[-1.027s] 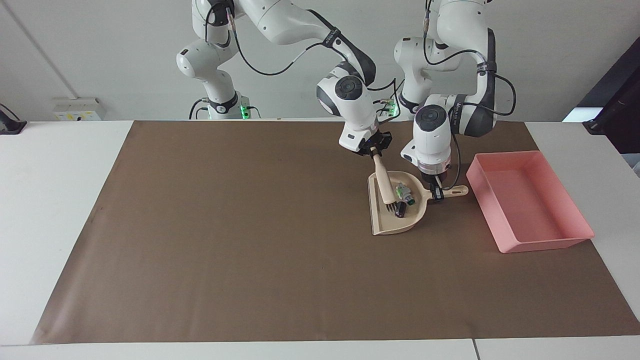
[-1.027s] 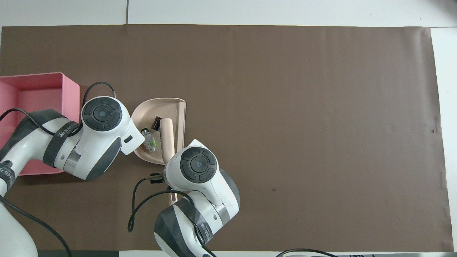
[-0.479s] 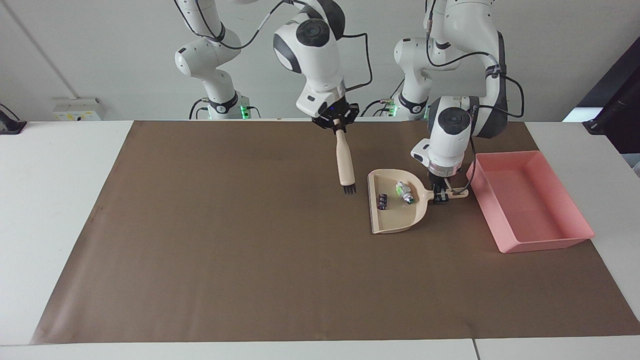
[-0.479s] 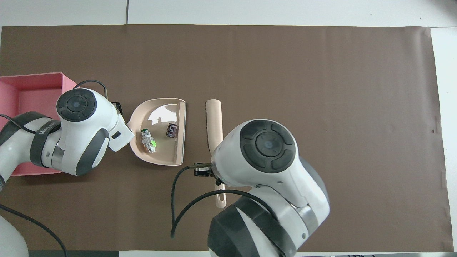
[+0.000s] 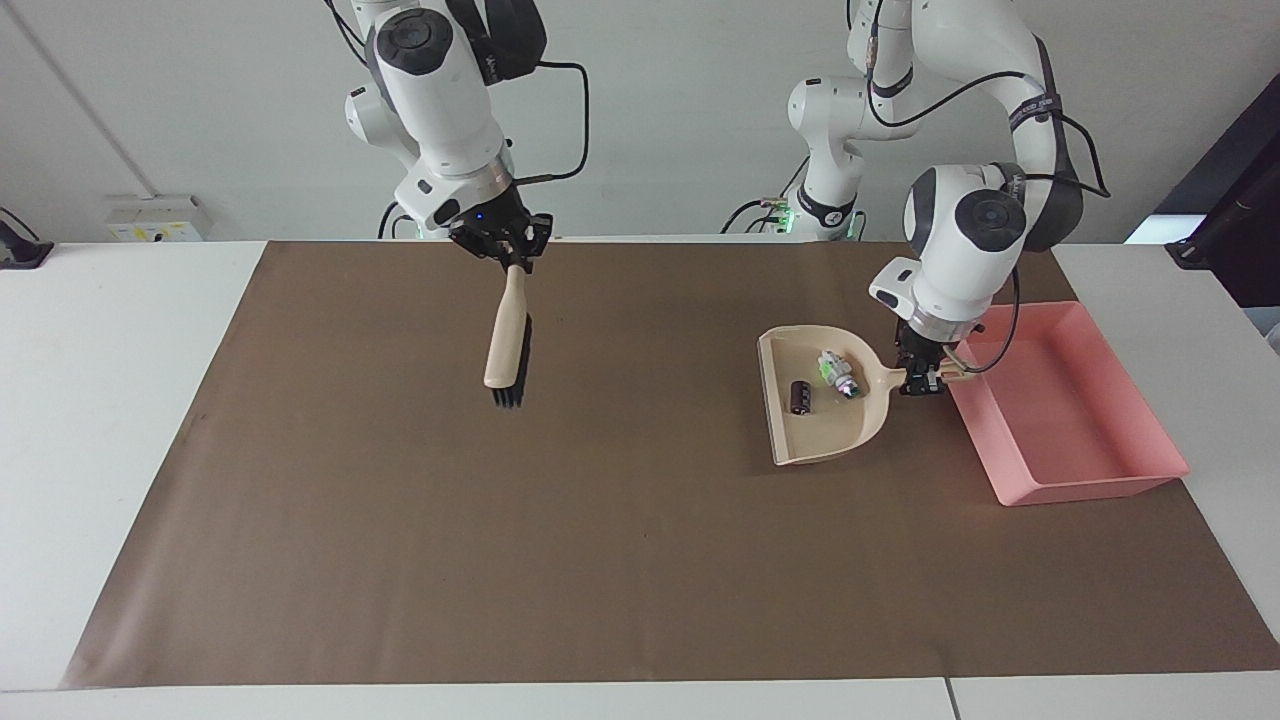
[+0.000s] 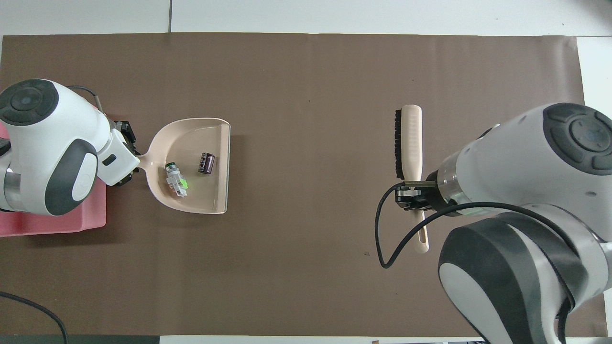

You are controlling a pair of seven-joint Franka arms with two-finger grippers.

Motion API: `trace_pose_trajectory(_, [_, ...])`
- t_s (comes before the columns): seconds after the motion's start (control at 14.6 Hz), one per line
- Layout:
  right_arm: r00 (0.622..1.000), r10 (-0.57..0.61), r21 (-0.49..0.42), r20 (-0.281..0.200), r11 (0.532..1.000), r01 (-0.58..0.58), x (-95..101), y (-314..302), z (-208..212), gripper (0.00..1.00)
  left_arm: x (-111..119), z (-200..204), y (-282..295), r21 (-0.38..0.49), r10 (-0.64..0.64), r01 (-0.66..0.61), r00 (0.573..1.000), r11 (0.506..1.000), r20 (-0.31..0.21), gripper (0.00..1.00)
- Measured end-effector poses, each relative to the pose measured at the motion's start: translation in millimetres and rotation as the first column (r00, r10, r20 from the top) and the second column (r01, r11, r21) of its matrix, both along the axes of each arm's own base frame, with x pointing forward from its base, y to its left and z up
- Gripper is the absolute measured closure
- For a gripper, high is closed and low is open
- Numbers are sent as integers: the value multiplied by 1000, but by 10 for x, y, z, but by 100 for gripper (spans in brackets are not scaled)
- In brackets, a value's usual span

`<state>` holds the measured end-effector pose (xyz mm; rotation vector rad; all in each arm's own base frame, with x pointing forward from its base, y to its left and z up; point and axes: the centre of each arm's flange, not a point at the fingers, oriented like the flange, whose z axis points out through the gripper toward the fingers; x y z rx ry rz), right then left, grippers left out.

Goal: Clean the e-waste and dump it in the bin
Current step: 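Lift the dustpan with the left gripper while the right gripper returns the brush, then tip the dustpan over the pink bin with the left gripper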

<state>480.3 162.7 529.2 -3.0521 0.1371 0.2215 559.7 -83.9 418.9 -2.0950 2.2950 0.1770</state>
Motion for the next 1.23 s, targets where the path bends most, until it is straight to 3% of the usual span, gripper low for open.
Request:
trace_pose_trajectory(0.27, [998, 21, -92, -60, 995, -27, 60, -1058, -563, 74, 50, 72, 333, -84, 44, -45, 999, 995, -5, 67])
trace_pose_trajectory(0.62, [998, 40, -95, -45, 995, -44, -30, -2172, -1232, 74, 36, 375, 1080, -207, 110, -102, 994, 973, 29, 67])
trace_pose_trajectory(0.96, [999, 29, -89, -28, 996, -31, -77, -2546, -1472, 74, -60, 842, 2140, -292, 154, -135, 987, 947, 42, 67])
trace_pose_trajectory(1.23, [999, 39, -88, 0, 995, -38, -144, -2672, -1692, 74, -197, 1041, 2984, -325, 148, -111, 985, 939, 90, 67])
